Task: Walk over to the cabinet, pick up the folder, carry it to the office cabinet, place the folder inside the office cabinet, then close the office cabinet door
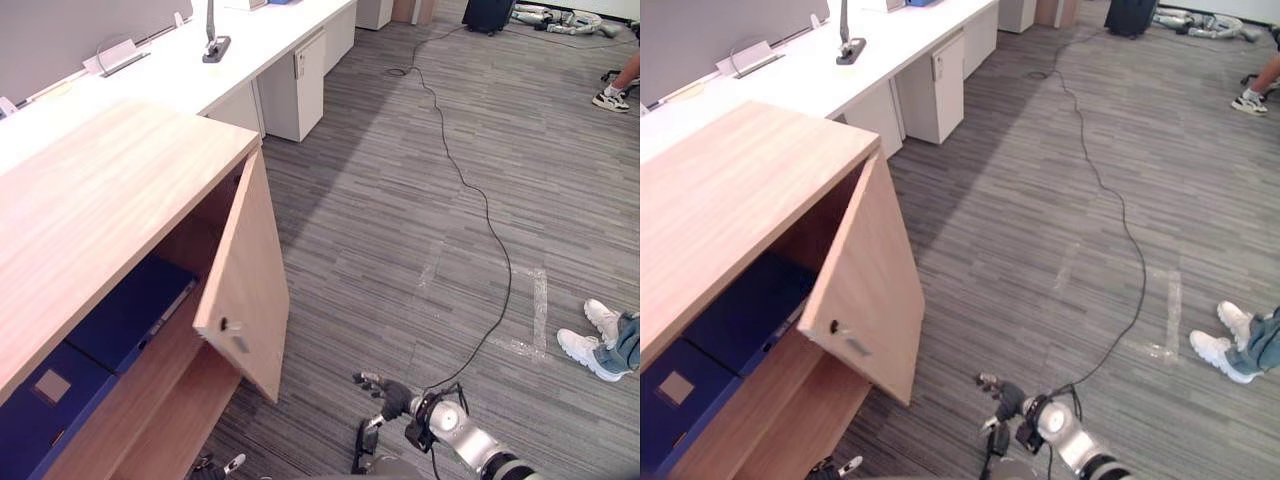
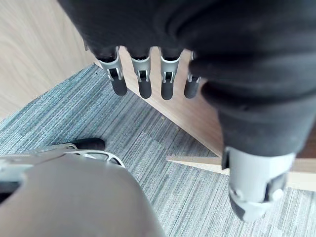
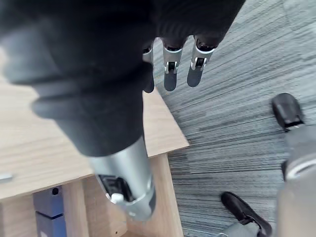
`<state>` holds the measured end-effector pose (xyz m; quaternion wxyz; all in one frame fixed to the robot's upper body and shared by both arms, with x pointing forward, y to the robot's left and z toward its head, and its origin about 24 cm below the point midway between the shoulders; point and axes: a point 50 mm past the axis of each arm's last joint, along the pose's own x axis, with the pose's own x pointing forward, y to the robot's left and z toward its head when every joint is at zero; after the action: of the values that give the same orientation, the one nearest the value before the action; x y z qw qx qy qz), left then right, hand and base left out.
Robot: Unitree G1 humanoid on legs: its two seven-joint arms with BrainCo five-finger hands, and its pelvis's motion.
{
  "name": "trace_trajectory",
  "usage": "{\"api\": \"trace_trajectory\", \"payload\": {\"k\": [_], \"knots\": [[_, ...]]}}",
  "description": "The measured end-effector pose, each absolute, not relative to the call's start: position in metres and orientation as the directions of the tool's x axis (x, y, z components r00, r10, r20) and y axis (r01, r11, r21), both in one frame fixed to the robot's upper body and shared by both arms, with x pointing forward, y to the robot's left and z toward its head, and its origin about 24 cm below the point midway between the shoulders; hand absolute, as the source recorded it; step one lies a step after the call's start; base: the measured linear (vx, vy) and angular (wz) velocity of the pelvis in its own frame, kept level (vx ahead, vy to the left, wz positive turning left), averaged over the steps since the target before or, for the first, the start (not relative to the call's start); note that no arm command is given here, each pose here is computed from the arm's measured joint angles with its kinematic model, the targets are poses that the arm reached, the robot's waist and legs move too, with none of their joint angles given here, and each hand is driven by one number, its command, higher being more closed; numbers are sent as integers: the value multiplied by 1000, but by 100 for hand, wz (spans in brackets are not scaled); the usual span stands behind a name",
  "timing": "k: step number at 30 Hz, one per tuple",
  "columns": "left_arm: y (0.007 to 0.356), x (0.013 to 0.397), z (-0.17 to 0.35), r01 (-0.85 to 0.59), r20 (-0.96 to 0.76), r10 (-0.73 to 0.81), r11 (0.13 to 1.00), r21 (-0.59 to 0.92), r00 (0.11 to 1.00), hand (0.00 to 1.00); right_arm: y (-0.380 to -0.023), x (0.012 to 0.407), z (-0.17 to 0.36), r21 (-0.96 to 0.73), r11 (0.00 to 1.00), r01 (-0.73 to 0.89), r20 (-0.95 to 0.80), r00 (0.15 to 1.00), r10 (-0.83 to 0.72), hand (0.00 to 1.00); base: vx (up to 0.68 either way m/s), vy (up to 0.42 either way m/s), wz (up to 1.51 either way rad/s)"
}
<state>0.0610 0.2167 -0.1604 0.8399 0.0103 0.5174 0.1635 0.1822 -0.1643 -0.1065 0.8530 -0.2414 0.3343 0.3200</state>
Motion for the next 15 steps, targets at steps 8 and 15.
{"api": "trace_trajectory", "payload": {"k": [8, 15], "knots": [[214, 58, -162, -338, -868, 308, 924, 176, 390, 0, -244, 119, -151, -225, 968, 113, -868, 427, -252, 0, 21, 54, 21], [204, 54, -164, -357, -877, 314, 917, 180, 363, 0, -251, 64, -163, -301, 813, 498, -893, 153, -424, 0, -6, 102, 94]]}}
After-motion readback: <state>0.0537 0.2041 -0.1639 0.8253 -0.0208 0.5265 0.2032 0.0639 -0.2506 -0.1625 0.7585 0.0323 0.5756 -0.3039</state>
